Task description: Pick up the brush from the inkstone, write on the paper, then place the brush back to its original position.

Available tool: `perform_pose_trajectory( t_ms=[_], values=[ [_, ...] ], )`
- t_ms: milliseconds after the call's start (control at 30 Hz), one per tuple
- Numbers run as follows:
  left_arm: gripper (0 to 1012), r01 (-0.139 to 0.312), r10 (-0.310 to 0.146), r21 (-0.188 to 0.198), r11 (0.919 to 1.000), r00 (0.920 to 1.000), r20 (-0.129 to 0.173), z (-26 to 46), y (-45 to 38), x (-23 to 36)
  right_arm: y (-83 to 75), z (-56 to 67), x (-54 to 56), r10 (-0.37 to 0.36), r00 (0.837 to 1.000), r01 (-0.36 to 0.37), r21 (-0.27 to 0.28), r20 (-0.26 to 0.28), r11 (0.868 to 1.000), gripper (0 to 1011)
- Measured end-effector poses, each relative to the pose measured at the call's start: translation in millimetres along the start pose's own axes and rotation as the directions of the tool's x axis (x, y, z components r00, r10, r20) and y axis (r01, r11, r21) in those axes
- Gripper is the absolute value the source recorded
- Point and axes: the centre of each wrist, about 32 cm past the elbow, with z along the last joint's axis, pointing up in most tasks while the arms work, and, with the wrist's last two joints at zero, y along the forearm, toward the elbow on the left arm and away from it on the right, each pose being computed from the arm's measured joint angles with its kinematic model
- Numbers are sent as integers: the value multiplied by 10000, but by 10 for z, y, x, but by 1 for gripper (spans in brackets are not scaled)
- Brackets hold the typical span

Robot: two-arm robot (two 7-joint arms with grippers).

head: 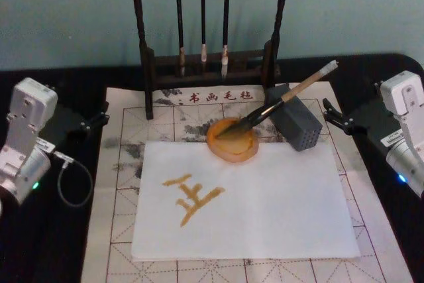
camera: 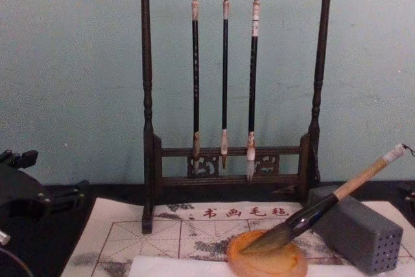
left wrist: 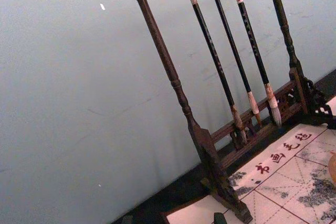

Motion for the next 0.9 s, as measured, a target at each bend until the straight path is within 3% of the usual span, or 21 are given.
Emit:
perform_pose_trajectory(
  t_ms=[900],
  values=[
    [1001,0,0,0,10000,10000,0,0,0,0,0,0,0,1,10000,-1,1,0,10000,1002]
  ],
)
